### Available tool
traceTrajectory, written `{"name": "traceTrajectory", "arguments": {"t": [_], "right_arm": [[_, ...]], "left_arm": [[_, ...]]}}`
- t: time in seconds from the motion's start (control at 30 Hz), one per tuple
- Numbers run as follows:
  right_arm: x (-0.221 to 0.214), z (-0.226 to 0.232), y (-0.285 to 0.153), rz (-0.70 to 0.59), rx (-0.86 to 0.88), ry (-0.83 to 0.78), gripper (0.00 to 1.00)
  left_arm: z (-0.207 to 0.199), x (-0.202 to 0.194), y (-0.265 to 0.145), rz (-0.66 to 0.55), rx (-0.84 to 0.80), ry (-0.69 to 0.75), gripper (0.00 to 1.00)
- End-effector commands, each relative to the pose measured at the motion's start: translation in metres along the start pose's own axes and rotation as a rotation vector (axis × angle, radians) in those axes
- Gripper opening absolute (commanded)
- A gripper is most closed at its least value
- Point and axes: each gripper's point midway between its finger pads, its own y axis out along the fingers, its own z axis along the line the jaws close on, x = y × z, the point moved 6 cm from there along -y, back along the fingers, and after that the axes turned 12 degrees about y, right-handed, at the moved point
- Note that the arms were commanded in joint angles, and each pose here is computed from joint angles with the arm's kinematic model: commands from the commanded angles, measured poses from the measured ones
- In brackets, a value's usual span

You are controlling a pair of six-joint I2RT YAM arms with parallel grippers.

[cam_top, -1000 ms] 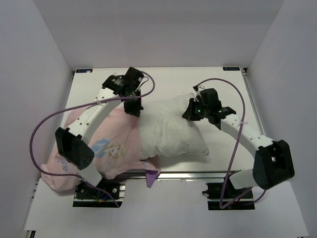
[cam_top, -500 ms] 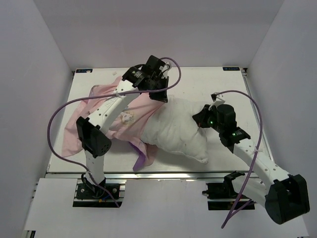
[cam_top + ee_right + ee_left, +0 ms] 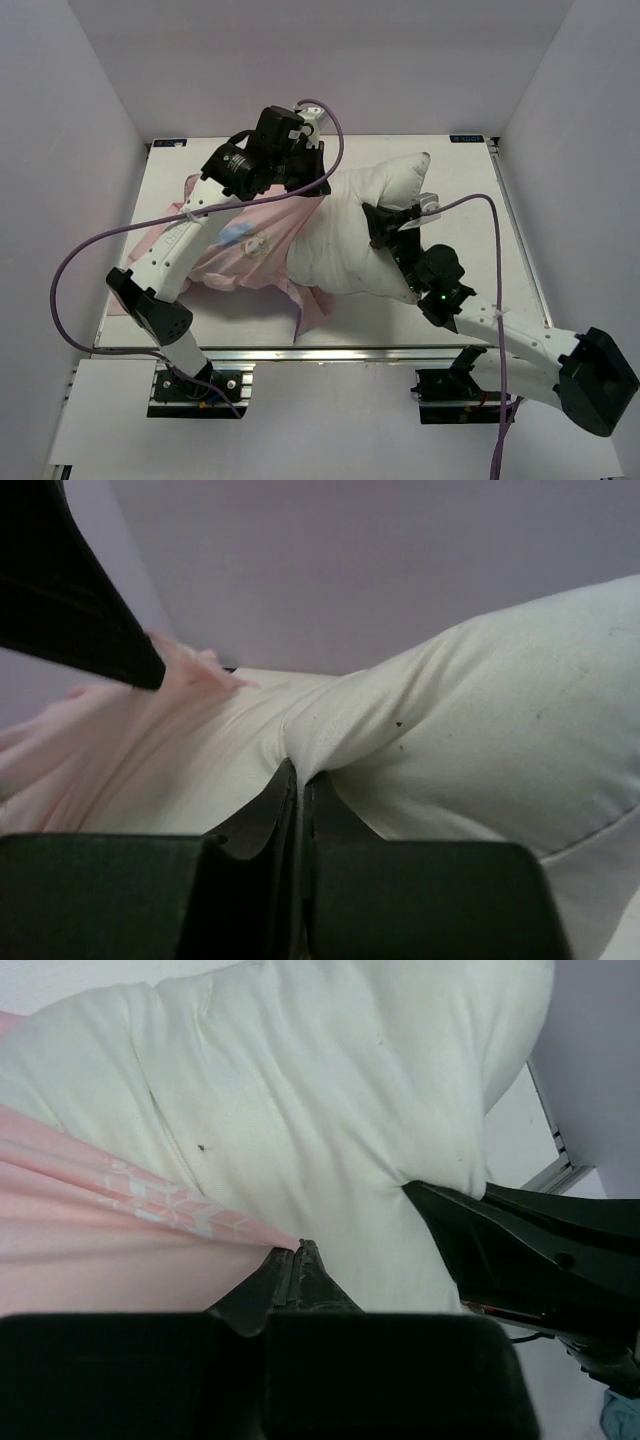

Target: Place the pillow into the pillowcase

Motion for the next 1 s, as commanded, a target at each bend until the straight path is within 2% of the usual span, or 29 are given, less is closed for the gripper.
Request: {"name": "traceTrajectory", "arguments": {"t": [0.0, 0.07, 0.23, 0.27, 0.33, 0.37, 0.4, 0.43, 0.47, 0.5, 0.53, 0.6, 0.7, 0.8, 0.87, 0.97], "right_arm": [[0.045, 0.018, 0.018, -0.248, -0.022, 0.008, 0.0], [0.019, 0.006, 0.022, -0.178, -0.087, 0.012, 0.0], [-0.055, -0.023, 0.009, 0.094, -0.211, 0.008, 0.0], [-0.071, -0.029, 0.001, 0.184, -0.233, -0.02, 0.0], [-0.079, -0.03, -0.01, 0.249, -0.228, 0.001, 0.25], [-0.085, -0.034, -0.018, 0.313, -0.243, -0.032, 0.38], [-0.079, -0.031, -0.021, 0.327, -0.225, -0.051, 0.5], [-0.068, -0.026, -0.016, 0.33, -0.211, -0.076, 0.71], [-0.069, -0.029, -0.021, 0.392, -0.221, -0.135, 0.81], [-0.061, -0.026, -0.021, 0.403, -0.208, -0.164, 0.89], [-0.047, -0.021, -0.013, 0.393, -0.203, -0.202, 0.89], [-0.04, -0.023, -0.017, 0.453, -0.22, -0.268, 0.89], [-0.015, -0.014, -0.01, 0.44, -0.225, -0.294, 0.89], [0.0, -0.002, 0.003, 0.417, -0.178, -0.303, 0.89], [0.001, 0.007, 0.02, 0.436, -0.153, -0.298, 0.89], [-0.01, 0.003, 0.038, 0.535, -0.175, -0.292, 0.89]], "left_arm": [[-0.025, 0.021, 0.003, -0.127, -0.12, 0.052, 0.0], [-0.026, 0.003, 0.013, -0.097, -0.164, 0.053, 0.0], [-0.02, -0.037, 0.01, -0.07, -0.165, -0.006, 0.0], [-0.016, -0.06, 0.015, -0.017, -0.158, -0.02, 0.0], [-0.01, -0.073, 0.004, -0.019, -0.108, -0.051, 0.0], [-0.006, -0.082, 0.003, 0.0, -0.081, -0.062, 0.19], [-0.003, -0.093, -0.001, 0.022, -0.048, -0.091, 0.33], [0.002, -0.101, -0.004, 0.048, -0.015, -0.1, 0.51], [0.002, -0.106, -0.006, 0.059, -0.006, -0.12, 0.8], [0.003, -0.111, -0.014, 0.055, 0.003, -0.132, 0.9], [0.003, -0.114, -0.018, 0.053, 0.011, -0.14, 0.98], [0.005, -0.119, -0.028, 0.046, 0.037, -0.182, 0.98], [0.013, -0.122, -0.056, -0.029, 0.14, -0.259, 0.98], [0.033, -0.135, -0.079, -0.079, 0.346, -0.399, 0.98], [0.051, -0.159, -0.085, -0.032, 0.521, -0.482, 0.98], [0.066, -0.179, -0.072, 0.009, 0.63, -0.532, 0.98]]}}
